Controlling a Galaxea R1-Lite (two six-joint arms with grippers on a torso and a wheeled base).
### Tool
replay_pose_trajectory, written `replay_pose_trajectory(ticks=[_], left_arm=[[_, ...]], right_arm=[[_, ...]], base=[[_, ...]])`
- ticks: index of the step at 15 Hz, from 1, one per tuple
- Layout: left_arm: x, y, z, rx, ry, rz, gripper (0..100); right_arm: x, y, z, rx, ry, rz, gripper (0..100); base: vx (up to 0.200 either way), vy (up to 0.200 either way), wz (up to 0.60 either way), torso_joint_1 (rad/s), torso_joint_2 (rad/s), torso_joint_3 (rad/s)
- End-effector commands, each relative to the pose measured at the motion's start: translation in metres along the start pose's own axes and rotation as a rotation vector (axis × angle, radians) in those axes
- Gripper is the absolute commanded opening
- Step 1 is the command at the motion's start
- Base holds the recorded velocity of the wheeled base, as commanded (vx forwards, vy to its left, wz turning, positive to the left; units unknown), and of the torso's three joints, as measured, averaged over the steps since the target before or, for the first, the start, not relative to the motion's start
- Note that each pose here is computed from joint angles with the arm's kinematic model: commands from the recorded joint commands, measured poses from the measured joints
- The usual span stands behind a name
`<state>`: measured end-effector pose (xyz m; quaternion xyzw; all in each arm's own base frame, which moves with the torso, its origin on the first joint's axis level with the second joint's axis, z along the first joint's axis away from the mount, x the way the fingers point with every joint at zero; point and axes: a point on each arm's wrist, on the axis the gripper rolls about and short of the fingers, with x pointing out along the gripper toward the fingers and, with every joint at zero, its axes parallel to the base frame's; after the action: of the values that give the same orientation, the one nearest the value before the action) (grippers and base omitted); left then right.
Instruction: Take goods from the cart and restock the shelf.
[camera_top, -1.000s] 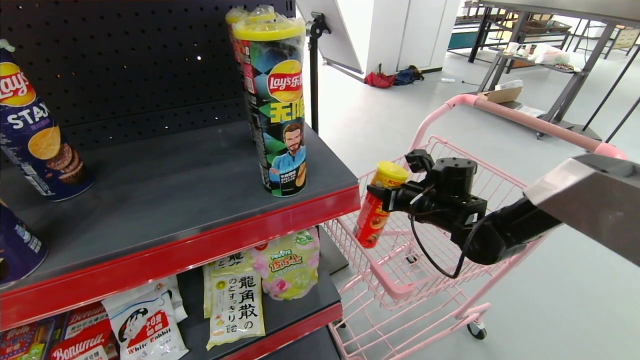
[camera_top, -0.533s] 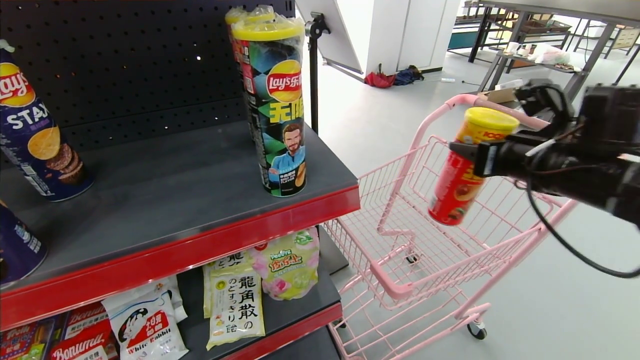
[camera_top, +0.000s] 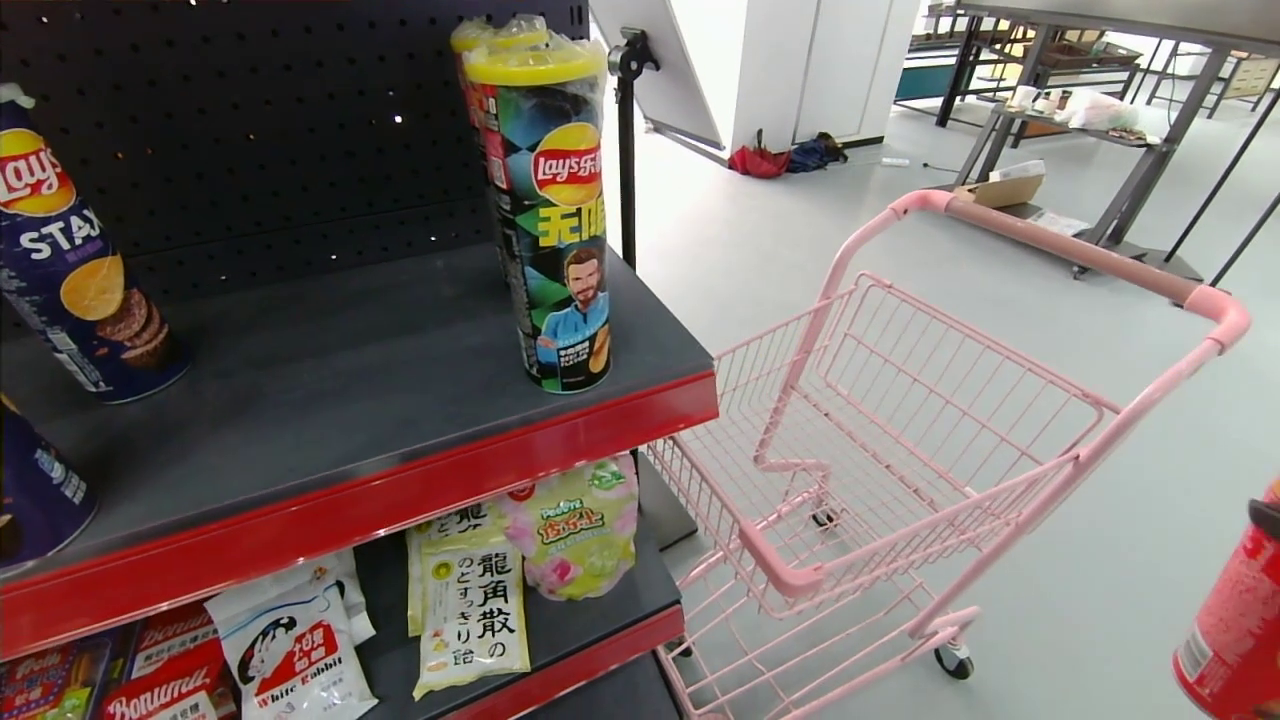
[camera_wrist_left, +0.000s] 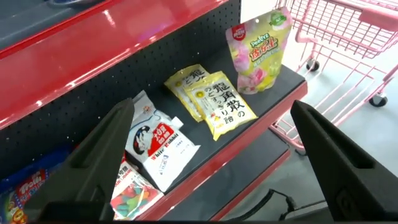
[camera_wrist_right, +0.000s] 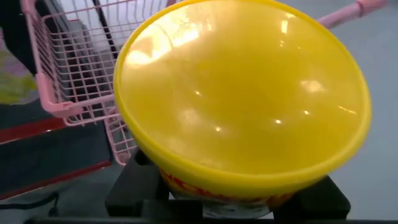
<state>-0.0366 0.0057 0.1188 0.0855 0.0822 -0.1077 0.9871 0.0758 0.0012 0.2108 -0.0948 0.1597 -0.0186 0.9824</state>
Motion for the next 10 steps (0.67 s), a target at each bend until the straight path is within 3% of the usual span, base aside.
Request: replay_pose_trajectory(ticks=[1,10], left_arm=[[-0.0003,-0.0001,-0.0007,0.0,-0.004,-0.001,100],[-0.0028,0.0005,0.0022,0.001,-0.027,0.012,100]], right_arm=[[-0.021,-0.003,-0.0107,0.014,-0.062,-0.054,0],[-0.0203,-0.0032,-0.0056,-0.004,-0.072,-0.033,0]], base=[[0.0,0.0,0.0,0.041,-0.17,-0.119],[0.0,0.0,0.0,0.191,-0.53,-0.338]])
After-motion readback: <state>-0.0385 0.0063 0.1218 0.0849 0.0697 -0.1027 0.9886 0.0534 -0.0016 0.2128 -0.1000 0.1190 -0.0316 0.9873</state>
